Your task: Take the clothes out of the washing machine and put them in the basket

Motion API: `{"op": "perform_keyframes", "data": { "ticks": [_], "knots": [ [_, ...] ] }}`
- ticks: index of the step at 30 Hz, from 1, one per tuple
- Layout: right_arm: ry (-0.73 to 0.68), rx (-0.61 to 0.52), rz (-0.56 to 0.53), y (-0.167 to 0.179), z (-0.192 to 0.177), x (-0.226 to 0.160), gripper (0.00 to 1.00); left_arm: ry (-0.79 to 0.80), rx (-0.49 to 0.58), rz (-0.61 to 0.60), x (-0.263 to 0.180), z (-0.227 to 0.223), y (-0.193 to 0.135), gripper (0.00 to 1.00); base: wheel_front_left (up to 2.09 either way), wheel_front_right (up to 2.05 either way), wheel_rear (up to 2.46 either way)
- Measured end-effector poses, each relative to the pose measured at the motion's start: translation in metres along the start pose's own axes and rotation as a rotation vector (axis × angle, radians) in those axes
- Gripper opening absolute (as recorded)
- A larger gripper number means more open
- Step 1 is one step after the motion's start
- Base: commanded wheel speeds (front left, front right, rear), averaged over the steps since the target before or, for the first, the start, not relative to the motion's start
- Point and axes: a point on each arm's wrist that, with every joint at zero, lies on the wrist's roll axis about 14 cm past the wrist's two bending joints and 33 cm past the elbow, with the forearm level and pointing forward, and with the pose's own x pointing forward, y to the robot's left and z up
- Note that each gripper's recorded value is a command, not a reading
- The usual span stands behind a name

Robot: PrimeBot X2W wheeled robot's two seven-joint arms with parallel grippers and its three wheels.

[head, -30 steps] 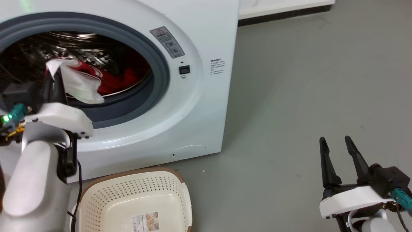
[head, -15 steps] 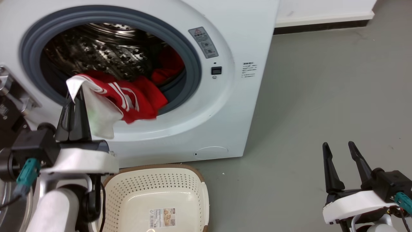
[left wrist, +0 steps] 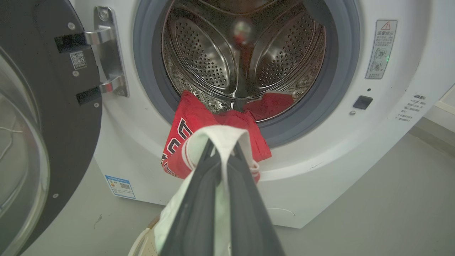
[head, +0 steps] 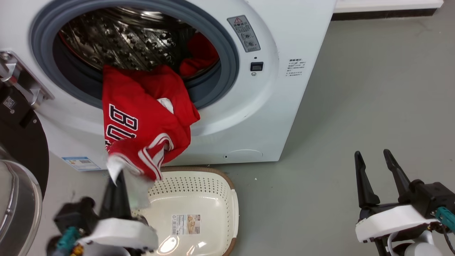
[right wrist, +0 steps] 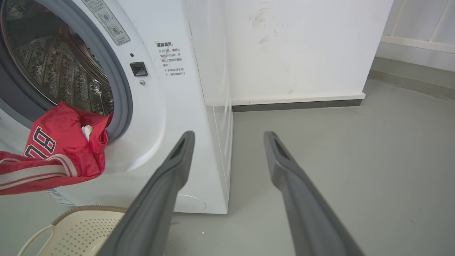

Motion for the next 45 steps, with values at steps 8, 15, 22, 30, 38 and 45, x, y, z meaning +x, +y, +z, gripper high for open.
{"op": "perform_keyframes", "data": {
  "ticks": [8,15,22,30,38,45],
  "knots": [
    [0.016,-0.005,0.01,0.001,-0.007,0.02,1.0,0.26,-0.055,0.061,-0.002,-0.106,0.015,0.0,0.0,0.0,0.0],
    [0.062,-0.02,0.006,-0.003,-0.027,0.037,1.0,0.333,-0.015,0.037,0.042,-0.155,0.019,0.0,0.0,0.0,0.0],
    [0.09,-0.005,-0.039,-0.02,-0.048,0.047,1.0,0.428,0.029,0.018,0.087,-0.202,0.019,0.0,0.0,0.0,0.0],
    [0.128,0.004,-0.098,-0.042,-0.071,0.05,1.0,0.501,0.075,0.034,0.128,-0.244,0.026,0.0,0.0,0.0,0.0],
    [0.176,0.001,-0.173,-0.066,-0.089,0.036,1.0,0.58,0.048,0.057,0.138,-0.282,0.027,1.0,0.0,0.0,0.0],
    [0.167,-0.005,-0.183,-0.07,-0.085,0.033,1.0,0.543,0.006,0.073,0.145,-0.267,0.029,1.0,0.0,0.0,0.0]
  ]
}}
